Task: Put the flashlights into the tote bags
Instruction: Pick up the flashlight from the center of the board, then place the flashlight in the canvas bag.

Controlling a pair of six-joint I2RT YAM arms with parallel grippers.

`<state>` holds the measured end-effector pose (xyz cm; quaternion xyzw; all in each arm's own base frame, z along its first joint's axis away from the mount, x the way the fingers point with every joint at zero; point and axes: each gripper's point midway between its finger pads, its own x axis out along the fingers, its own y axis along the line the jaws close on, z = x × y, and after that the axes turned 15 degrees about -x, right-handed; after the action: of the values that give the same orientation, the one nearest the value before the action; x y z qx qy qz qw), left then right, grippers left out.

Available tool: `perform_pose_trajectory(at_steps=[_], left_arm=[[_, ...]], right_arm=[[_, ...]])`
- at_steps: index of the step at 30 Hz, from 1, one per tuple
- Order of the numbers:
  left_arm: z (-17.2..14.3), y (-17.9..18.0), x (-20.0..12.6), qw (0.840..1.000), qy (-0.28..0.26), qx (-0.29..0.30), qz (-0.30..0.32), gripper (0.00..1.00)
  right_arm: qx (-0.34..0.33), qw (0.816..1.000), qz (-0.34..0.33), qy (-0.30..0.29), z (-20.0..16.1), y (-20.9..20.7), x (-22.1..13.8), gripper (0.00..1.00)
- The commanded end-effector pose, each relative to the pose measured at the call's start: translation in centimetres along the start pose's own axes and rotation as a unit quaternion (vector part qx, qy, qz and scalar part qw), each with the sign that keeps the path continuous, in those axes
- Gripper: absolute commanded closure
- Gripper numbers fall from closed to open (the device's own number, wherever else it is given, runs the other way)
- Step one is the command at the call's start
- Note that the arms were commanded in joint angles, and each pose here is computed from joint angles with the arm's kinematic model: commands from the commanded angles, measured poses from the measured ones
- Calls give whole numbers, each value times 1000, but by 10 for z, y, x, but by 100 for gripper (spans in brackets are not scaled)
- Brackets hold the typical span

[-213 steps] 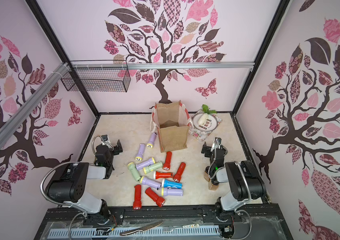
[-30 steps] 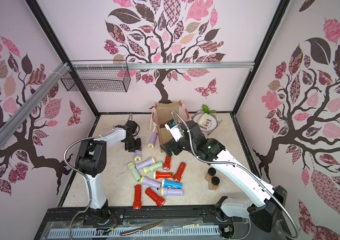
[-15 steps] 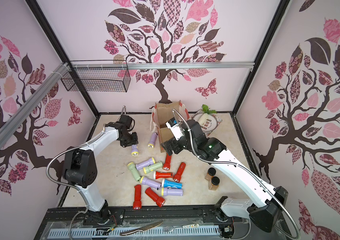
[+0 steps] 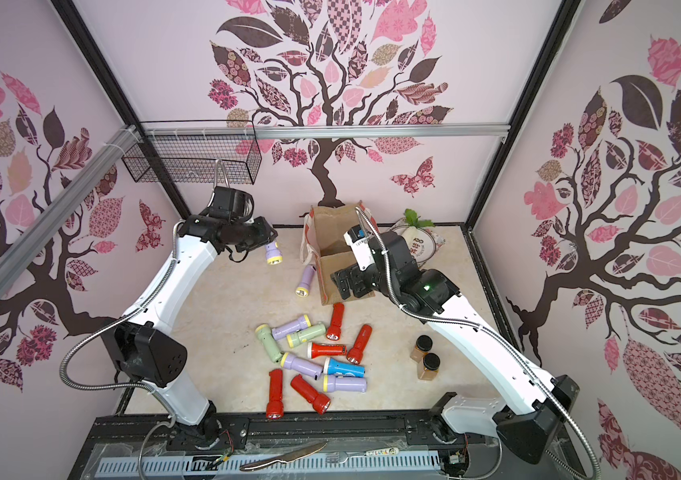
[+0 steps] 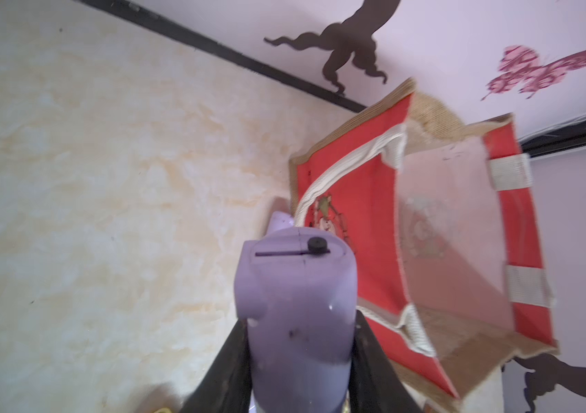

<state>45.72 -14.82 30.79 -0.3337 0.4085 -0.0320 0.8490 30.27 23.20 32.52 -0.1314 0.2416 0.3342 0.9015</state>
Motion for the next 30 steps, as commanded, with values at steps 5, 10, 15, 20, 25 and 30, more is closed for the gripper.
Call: perform_pose_trajectory(at_steps=[5,10,15,20,25,30], left_arm=[[20,-79,-11,996,-27,17,-89,100],[13,-110,12,993,-30,26,-108,100],[-1,-126,52,993,-34,45,-104,100],[-17,-133,99,993,-30,66,-90,100],[-26,-125,140,995,-23,68,-75,100],[-36,-114,167,996,-21,76,-51,100]], right_arm=[[44,999,-16,-8,0,-20,-8,0],[45,999,-17,1,-4,-20,-8,0],[45,999,-16,6,-8,-20,-6,0],[40,999,-18,7,-7,-20,-8,0],[38,999,-16,9,-8,-20,-9,0],[34,999,-19,13,-9,-21,-10,0]])
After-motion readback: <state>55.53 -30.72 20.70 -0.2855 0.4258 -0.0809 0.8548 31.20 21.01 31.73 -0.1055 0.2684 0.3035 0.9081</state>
